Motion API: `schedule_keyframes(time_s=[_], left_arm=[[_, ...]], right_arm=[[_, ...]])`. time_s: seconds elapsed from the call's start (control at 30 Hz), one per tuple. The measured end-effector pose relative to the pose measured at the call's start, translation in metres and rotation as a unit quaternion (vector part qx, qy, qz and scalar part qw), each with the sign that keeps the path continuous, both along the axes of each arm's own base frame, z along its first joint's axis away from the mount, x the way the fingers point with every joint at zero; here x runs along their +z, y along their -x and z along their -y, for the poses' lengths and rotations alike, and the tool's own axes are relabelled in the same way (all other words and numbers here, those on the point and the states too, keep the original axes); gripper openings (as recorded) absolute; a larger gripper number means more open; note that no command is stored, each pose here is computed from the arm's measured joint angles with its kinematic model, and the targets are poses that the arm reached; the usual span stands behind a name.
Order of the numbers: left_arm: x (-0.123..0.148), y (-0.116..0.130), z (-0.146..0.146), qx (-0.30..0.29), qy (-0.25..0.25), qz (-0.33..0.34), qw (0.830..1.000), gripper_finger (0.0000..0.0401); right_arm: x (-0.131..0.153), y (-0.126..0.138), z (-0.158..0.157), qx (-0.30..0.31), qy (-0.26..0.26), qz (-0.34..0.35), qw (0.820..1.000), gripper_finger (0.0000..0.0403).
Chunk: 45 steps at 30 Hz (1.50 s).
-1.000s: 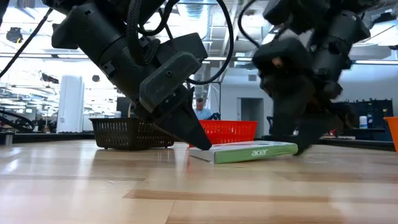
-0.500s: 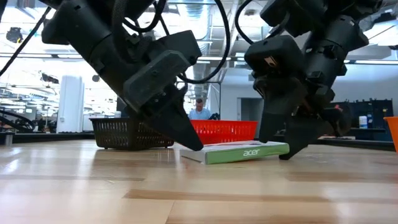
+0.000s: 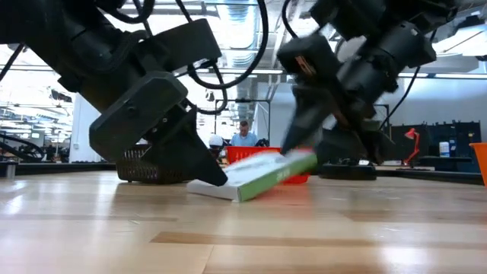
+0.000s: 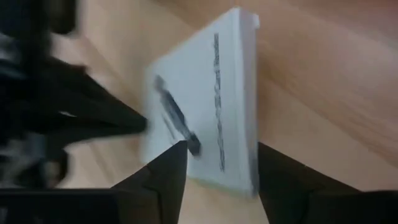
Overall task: Pick and place items into bin
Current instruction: Put the white card reader box into the orange bin
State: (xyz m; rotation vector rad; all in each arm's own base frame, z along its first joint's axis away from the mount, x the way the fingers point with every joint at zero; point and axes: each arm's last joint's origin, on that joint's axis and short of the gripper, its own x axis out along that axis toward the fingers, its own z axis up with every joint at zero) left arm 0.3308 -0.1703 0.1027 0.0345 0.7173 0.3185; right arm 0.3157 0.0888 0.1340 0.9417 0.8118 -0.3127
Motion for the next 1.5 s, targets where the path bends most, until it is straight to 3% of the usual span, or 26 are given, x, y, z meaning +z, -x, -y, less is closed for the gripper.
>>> schedule_keyframes(time_s=[0.27,0.73,0.83,1.03,1.2,1.3,1.5], left_arm=[[-0.002,0.002,0.001,-0.004,-0.001,-0.006,1.000,0.0000],[0.000,0.002,0.000,-0.004,-0.003,-0.010,1.000,0.0000],[0.015,0.005,0.002,-0.006,0.001,0.003,1.000,0.0000],[0.062,0.019,0.003,0.000,-0.017,0.044,0.999,0.0000],[0.090,0.033,-0.001,0.010,-0.049,0.060,0.997,0.0000],[0.098,0.038,-0.004,0.018,-0.065,0.061,0.996,0.0000],[0.098,0.040,-0.006,0.023,-0.075,0.057,0.995,0.0000]], right_arm=[[0.018,-0.015,0.000,0.018,-0.007,0.111,0.994,0.0127],[0.012,-0.010,-0.001,0.016,-0.009,0.069,0.997,0.0037],[0.017,-0.008,-0.002,0.021,-0.010,0.077,0.997,0.0020],[0.046,0.002,-0.002,0.023,-0.019,0.105,0.994,0.0030],[0.076,0.040,-0.010,0.044,-0.011,0.046,0.998,0.0032],[0.090,0.074,-0.015,0.000,0.015,0.000,1.000,0.0022],[0.131,0.136,-0.022,-0.053,0.026,0.050,0.997,0.0036]])
